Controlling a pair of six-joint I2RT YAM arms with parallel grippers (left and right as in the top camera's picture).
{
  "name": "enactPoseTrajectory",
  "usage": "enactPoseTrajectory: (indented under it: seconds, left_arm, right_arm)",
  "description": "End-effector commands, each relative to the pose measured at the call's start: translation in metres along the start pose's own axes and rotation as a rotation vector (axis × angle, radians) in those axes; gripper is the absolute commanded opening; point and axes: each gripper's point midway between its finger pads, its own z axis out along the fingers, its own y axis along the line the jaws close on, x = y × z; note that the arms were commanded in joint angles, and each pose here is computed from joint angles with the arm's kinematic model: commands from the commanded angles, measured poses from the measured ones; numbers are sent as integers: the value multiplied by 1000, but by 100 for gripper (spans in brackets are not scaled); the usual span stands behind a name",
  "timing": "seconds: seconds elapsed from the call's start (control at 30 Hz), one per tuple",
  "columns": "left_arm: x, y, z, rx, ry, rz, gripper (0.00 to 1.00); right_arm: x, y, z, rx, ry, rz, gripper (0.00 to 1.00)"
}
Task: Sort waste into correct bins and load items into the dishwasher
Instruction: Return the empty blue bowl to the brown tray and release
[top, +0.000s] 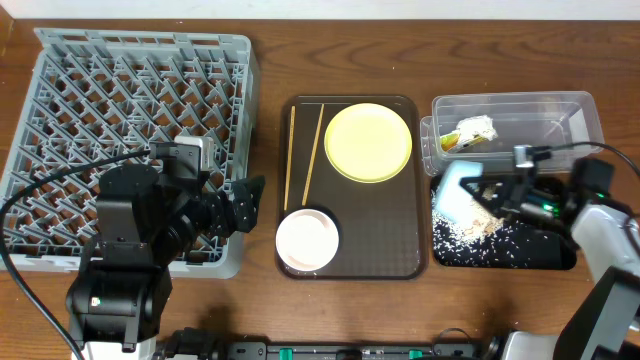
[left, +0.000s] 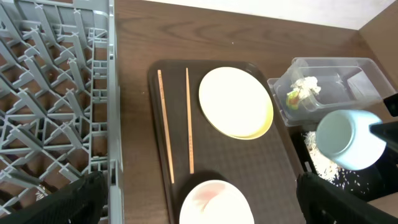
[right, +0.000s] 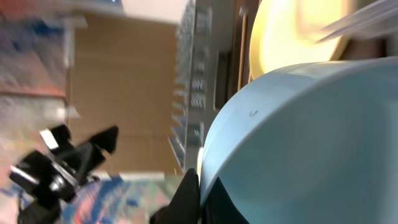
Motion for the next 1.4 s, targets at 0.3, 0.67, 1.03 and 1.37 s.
enactPoseTrajectory:
  seconds: [0.3, 0.67, 1.03, 1.37]
  left_arm:
    - [-7, -5, -5, 15, -21, 2, 98]
    - [-7, -5, -5, 15, -21, 2, 98]
    - [-7, -5, -5, 16, -21, 2, 98]
    - [7, -18, -6, 92, 40, -18, 98]
  right_arm:
    - [54, -2, 93, 729, 234, -429, 1]
    - [103, -31, 116, 1017, 307, -582, 28]
    - [79, 26, 140, 857, 267, -632, 68]
    - [73, 85, 151, 666, 303, -631, 57]
